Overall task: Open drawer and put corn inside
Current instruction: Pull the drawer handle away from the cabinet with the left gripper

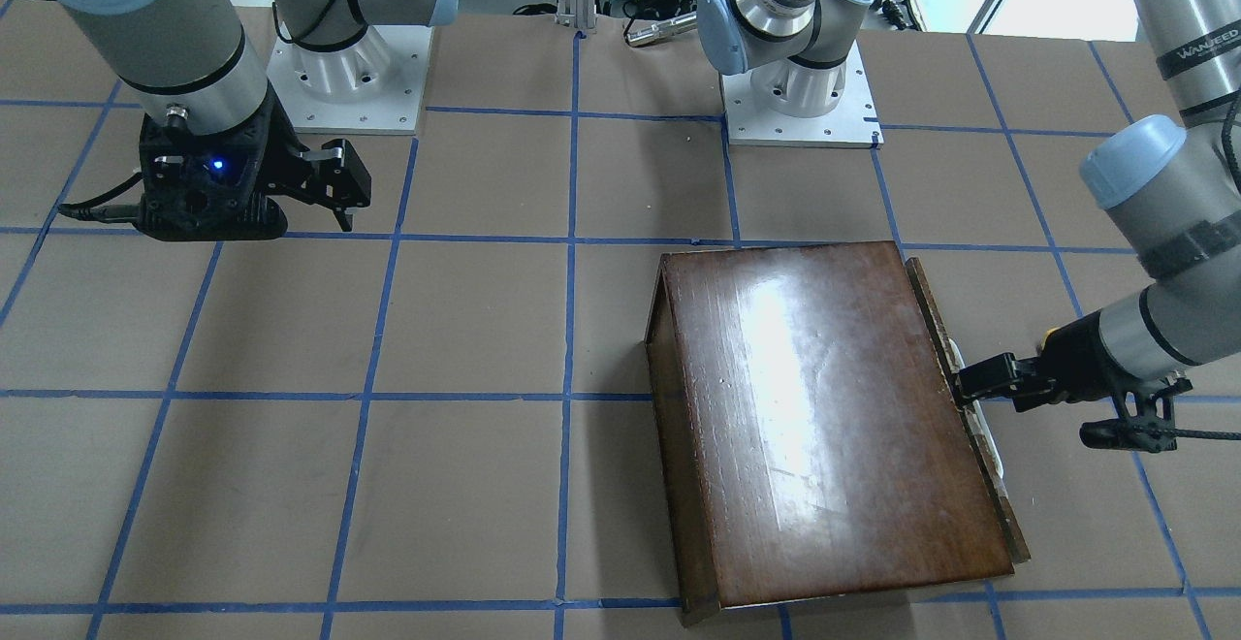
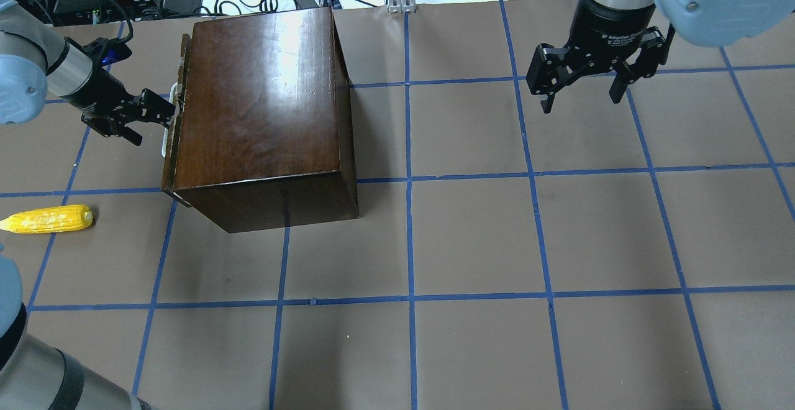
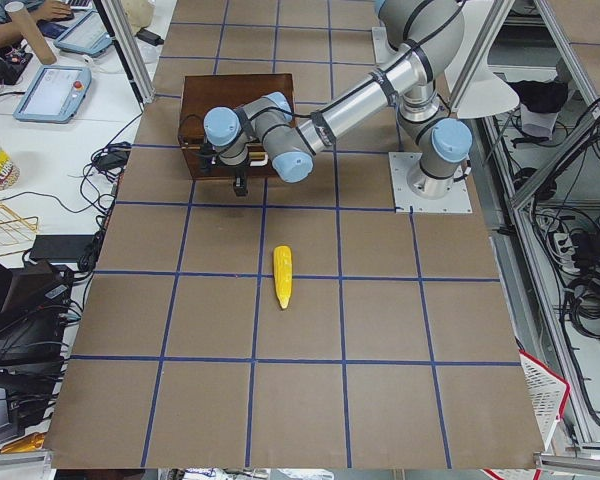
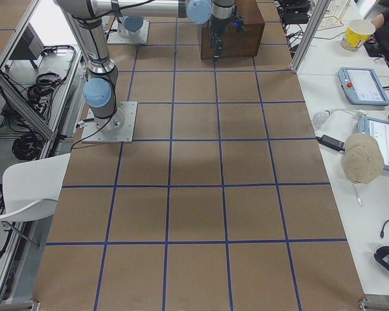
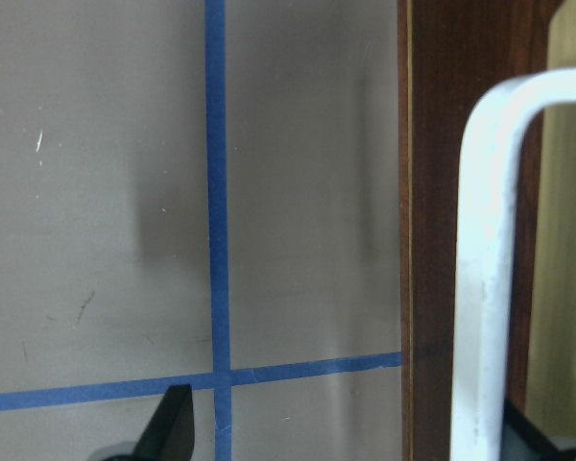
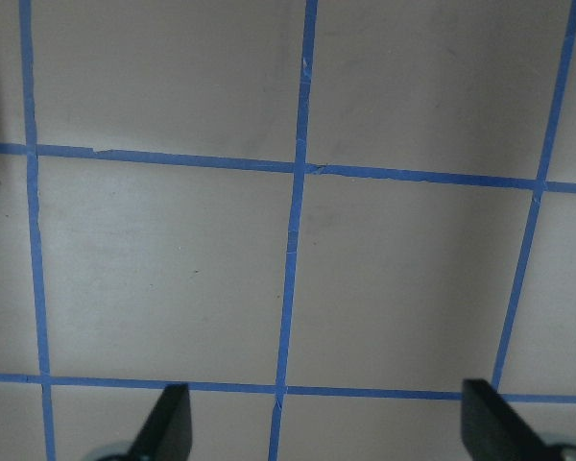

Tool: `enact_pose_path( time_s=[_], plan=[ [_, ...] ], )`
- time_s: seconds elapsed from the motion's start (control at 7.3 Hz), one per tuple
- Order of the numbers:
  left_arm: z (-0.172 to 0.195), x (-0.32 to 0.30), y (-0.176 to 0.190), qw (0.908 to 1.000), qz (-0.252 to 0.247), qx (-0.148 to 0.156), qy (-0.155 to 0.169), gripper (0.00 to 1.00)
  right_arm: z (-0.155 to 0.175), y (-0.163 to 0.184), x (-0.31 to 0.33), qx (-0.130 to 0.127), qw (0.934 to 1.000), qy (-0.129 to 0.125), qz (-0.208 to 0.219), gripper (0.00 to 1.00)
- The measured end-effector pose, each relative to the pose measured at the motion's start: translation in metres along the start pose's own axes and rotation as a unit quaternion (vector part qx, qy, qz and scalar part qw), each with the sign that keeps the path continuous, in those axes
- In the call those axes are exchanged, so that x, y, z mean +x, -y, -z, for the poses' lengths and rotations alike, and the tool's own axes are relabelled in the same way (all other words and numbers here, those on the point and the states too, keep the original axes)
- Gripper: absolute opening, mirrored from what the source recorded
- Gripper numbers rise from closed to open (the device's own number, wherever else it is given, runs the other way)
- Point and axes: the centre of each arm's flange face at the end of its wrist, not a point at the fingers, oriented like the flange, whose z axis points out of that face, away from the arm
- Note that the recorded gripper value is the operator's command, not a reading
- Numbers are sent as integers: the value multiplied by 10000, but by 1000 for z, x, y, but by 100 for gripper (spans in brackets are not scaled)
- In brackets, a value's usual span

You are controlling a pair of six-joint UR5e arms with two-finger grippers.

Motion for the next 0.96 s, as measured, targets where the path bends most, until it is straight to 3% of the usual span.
enact_pose_path(
  time_s=[0.96],
  plan=[
    [12,-25,-4,9998,178,96,7,100,0,0,0,2,10000,-4,-2,100]
  ],
)
